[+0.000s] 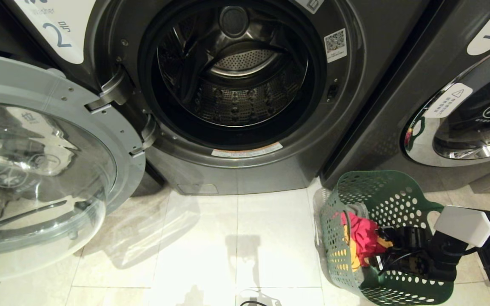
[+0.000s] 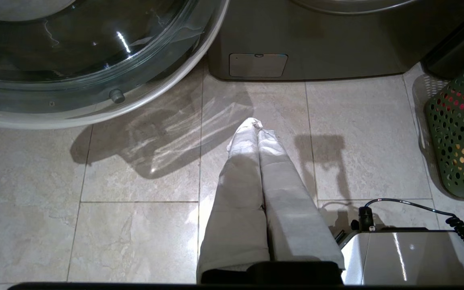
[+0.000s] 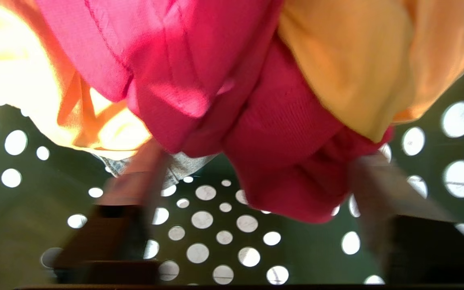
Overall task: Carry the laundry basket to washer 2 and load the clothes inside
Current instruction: Place the clothes into the washing machine
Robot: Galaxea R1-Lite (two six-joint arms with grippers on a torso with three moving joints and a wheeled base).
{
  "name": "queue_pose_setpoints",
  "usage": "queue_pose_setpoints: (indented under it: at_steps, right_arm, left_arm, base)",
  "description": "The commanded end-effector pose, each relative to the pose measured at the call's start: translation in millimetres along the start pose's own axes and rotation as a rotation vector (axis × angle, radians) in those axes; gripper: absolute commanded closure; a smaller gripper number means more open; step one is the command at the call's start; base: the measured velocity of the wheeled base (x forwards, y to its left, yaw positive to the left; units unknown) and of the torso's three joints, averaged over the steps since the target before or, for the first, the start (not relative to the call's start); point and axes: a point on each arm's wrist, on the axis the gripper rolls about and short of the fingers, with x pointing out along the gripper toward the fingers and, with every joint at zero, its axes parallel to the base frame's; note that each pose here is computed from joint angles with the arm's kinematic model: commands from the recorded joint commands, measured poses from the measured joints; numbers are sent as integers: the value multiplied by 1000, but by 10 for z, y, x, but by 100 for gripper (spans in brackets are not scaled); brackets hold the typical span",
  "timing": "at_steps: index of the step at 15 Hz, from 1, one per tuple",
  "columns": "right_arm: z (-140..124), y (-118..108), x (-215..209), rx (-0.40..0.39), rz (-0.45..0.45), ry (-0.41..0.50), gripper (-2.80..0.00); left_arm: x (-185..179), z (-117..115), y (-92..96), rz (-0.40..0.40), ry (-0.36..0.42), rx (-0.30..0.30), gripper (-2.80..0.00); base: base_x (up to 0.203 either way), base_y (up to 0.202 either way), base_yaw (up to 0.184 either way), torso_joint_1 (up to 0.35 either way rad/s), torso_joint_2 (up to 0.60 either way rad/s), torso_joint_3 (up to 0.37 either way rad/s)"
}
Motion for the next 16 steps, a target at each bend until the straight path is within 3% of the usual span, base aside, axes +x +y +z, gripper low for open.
queue_pose_setpoints:
  at_steps: [1, 9, 16]
  right_arm:
    - [-20, 9, 11, 5, 2, 4, 0]
    - [86, 1, -140, 39, 2, -2, 0]
    - [357, 43, -979, 42, 24, -8, 0]
  left_arm:
    - [1, 0, 0, 0, 1, 0, 0]
    - [1, 0, 0, 0, 1, 0, 0]
    - [1, 0, 0, 0, 1, 0, 0]
  base:
    - [0, 0, 0, 0, 0, 0]
    - [0, 0, 0, 0, 0, 0]
    - [0, 0, 0, 0, 0, 0]
